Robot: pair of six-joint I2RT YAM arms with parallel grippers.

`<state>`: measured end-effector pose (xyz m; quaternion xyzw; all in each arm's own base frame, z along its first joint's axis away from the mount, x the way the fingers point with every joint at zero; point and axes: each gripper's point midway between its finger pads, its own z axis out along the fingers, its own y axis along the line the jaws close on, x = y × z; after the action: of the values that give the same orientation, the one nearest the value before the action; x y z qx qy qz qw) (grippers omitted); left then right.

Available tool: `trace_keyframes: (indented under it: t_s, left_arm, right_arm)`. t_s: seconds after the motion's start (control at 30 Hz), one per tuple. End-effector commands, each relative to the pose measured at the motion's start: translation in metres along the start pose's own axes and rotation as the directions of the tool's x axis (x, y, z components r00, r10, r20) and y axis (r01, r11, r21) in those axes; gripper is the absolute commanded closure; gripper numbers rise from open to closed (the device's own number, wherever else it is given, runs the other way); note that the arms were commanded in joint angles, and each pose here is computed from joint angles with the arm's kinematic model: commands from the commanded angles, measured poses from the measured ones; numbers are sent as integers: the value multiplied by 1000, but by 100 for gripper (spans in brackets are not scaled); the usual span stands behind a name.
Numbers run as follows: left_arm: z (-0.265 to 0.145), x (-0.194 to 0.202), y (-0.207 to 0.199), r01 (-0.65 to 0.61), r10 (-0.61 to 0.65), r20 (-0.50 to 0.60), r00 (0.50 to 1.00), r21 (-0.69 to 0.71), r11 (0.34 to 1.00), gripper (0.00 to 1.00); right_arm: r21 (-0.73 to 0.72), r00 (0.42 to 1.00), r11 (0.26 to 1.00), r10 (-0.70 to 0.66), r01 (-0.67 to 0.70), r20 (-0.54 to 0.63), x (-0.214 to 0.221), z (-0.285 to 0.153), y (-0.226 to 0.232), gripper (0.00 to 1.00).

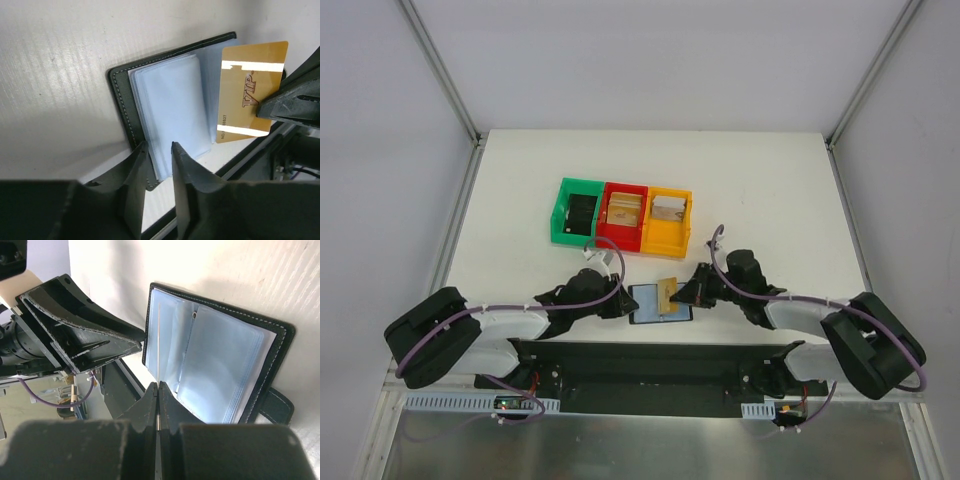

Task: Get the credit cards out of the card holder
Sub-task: Remove the credit card from the card holder, then place the credit card in the storage box.

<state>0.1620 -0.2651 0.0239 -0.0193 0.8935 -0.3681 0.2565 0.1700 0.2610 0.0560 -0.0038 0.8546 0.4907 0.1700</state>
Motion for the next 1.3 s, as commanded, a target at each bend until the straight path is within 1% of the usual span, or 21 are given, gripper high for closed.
trace_keyframes:
  t_s: [0.0, 0.03, 0.13, 0.2, 0.3, 0.4, 0.43, 0.5, 0.63, 0.7, 0.77, 0.8, 0.87, 0.9, 1.0, 1.03, 1.07, 1.13, 1.2, 1.23, 1.27]
  left_arm:
    - [-4, -11, -15, -10, 9, 37, 999, 44, 999, 67]
    - [-5, -12, -18, -15, 13, 36, 999, 52, 999, 62]
    - [-7, -16, -27, -18, 15, 45, 999, 80, 997, 51]
    - [-10, -20, -33, -19, 13, 57, 998, 99, 995, 48]
    - [-19, -30, -44, -39, 25, 99, 995, 134, 990, 47]
    - [-35, -46, -56, -69, 41, 169, 985, 163, 984, 47]
    - [-41, -55, -57, -79, 45, 215, 976, 154, 985, 47]
    - [-53, -67, -63, -107, 61, 262, 963, 164, 981, 48]
    - [-78, -87, -83, -190, 102, 346, 933, 230, 955, 49]
    - [-93, -95, -98, -261, 127, 408, 904, 292, 920, 49]
    - [-106, -95, -112, -335, 145, 464, 874, 358, 872, 50]
    - [-115, -96, -118, -374, 154, 495, 855, 382, 845, 50]
    - [-125, -97, -123, -417, 168, 528, 832, 396, 819, 50]
    - [-129, -96, -126, -434, 181, 531, 828, 401, 807, 47]
    - [-139, -85, -139, -486, 256, 484, 837, 440, 755, 32]
    - [-141, -79, -145, -510, 297, 460, 837, 456, 729, 31]
    - [-142, -71, -150, -525, 331, 431, 839, 486, 698, 31]
    - [-147, -54, -165, -543, 383, 385, 840, 580, 607, 32]
    - [-153, -40, -176, -532, 422, 339, 841, 659, 532, 32]
    - [-154, -33, -179, -524, 442, 316, 839, 686, 505, 33]
    - [-152, -30, -179, -511, 453, 291, 843, 698, 502, 33]
  right_arm:
    - [-35, 999, 999, -40, 41, 29, -10, -10, 11, 100]
    - [-35, 999, 998, -44, 45, 29, -10, -12, 12, 99]
    - [-33, 997, 997, -63, 64, 49, -16, -18, 18, 99]
    - [-27, 994, 996, -88, 90, 61, -20, -24, 23, 99]
    - [30, 986, 988, -151, 149, 65, -25, -37, 29, 99]
    - [116, 963, 961, -260, 250, 77, -36, -56, 36, 100]
    - [140, 953, 948, -296, 285, 66, -38, -63, 39, 100]
    - [169, 932, 922, -359, 347, 46, -42, -75, 48, 99]
    - [168, 890, 875, -455, 455, -41, -37, -91, 61, 99]
    - [171, 860, 843, -504, 510, -79, -31, -95, 64, 100]
    - [161, 811, 796, -577, 584, -92, -25, -97, 69, 100]
    - [133, 791, 780, -606, 611, -84, -20, -96, 75, 100]
    - [64, 771, 769, -631, 636, -85, -9, -98, 89, 99]
    - [22, 767, 769, -634, 639, -100, -3, -100, 95, 100]
    - [-153, 756, 779, -628, 609, -188, 20, -105, 119, 100]
    - [-216, 749, 778, -628, 590, -212, 30, -107, 128, 100]
    - [-241, 743, 775, -630, 585, -225, 34, -108, 132, 100]
    - [-271, 718, 757, -651, 594, -246, 42, -109, 138, 100]
    - [-289, 695, 743, -668, 604, -265, 49, -109, 142, 100]
    - [-306, 689, 740, -671, 599, -274, 52, -109, 145, 100]
    - [-321, 683, 737, -674, 594, -282, 55, -108, 147, 100]
